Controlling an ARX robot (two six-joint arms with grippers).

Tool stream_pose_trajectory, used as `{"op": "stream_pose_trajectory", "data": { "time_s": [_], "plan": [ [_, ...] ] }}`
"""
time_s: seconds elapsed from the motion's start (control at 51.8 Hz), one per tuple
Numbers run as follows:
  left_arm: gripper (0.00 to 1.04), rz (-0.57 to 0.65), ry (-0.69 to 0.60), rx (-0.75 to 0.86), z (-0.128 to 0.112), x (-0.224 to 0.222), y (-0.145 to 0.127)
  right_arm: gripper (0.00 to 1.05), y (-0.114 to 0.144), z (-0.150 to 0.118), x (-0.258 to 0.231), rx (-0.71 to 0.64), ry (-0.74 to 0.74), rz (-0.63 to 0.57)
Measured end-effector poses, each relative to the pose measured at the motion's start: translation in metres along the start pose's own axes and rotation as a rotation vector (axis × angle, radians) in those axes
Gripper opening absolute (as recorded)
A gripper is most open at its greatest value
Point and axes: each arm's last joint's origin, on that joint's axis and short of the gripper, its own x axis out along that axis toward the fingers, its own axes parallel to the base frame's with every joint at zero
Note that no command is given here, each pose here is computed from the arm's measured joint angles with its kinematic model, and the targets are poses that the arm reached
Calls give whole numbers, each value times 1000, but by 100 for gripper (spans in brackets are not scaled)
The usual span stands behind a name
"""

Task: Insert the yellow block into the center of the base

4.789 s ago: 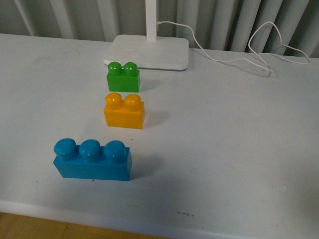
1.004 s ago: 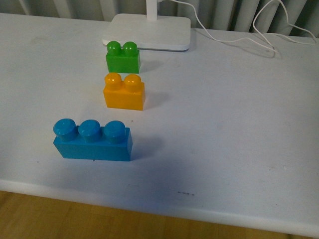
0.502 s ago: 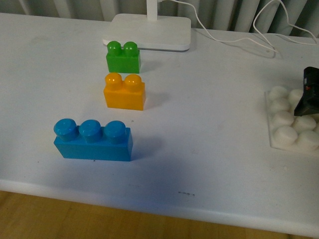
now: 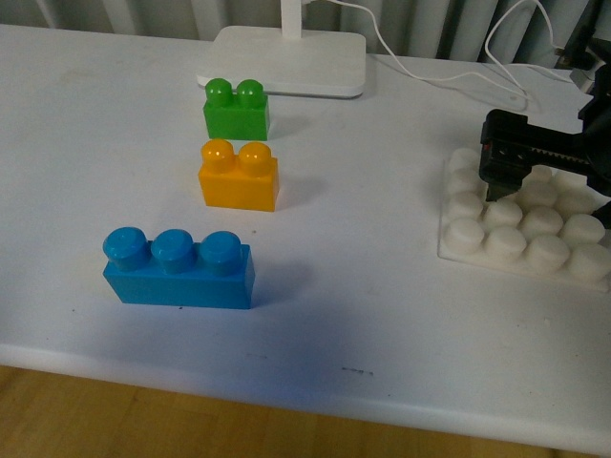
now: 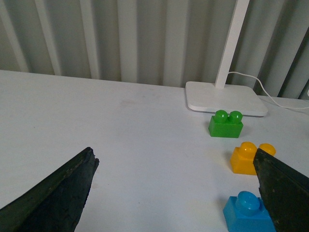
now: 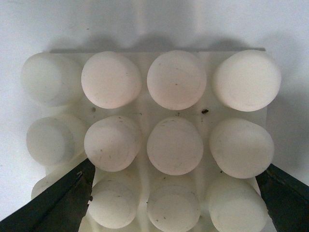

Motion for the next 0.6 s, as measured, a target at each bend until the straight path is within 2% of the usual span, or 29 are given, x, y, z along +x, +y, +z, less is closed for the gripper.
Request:
{"op": "stream_pose_trajectory", "data": {
  "time_s": [0.232, 0.599],
  "plan": [
    [98, 0, 0, 0, 0, 0, 0, 96, 26, -10, -3, -9, 17, 22],
    [98, 0, 0, 0, 0, 0, 0, 96, 46, -12, -5, -18, 0, 24]
  ]
}}
